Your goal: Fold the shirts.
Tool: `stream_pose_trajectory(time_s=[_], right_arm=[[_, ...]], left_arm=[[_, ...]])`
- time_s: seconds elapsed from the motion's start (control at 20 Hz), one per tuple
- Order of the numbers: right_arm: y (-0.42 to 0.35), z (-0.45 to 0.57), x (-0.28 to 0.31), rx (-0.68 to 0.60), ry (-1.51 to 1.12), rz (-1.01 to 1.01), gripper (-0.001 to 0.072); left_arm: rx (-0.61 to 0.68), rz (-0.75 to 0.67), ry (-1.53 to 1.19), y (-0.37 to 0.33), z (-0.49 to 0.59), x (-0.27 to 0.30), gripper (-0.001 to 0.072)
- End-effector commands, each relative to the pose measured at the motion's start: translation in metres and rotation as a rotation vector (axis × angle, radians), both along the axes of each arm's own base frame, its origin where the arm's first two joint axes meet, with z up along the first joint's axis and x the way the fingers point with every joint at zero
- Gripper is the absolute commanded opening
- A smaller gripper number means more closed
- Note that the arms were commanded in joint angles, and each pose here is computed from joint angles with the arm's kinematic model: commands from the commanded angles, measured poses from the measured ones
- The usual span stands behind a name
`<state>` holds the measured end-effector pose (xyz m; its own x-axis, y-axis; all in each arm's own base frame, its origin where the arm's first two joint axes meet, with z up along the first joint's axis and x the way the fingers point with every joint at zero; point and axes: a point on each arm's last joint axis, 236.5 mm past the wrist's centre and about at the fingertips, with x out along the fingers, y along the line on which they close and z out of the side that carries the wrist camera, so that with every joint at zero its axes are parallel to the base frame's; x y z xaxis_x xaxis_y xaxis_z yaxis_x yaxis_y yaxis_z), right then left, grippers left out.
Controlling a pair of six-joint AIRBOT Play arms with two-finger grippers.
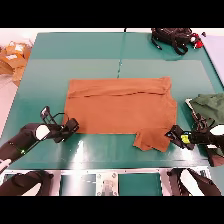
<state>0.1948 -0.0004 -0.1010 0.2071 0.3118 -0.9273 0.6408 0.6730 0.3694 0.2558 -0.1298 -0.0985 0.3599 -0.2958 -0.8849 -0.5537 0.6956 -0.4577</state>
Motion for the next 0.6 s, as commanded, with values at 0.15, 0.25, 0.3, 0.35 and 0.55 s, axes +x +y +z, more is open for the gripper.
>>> stream_pose_trajectory(time_s=[0.15, 0.25, 0.3, 0.35, 0.55], right_arm=[[0.006, 0.004, 0.009, 0.029, -0.038, -0.009, 0.0441], [0.01, 0.006, 0.01, 0.043, -0.045, 0.0, 0.0409], [0.011, 0.006, 0.009, 0.046, -0.046, 0.015, 0.0349], [0.013, 0.006, 0.007, 0.053, -0.04, 0.018, 0.0309], [0.02, 0.01, 0.009, 0.077, -0.062, 0.054, 0.0017]], left_arm=[[-0.04, 0.101, -0.055, -0.003, 0.004, 0.021, 0.0475], [-0.027, 0.077, -0.011, -0.003, 0.003, 0.013, 0.0474], [-0.018, 0.054, 0.003, -0.005, 0.005, 0.01, 0.0473], [-0.009, 0.027, 0.01, -0.006, 0.008, 0.01, 0.0472], [0.054, -0.097, -0.016, -0.007, 0.028, 0.017, 0.0108]])
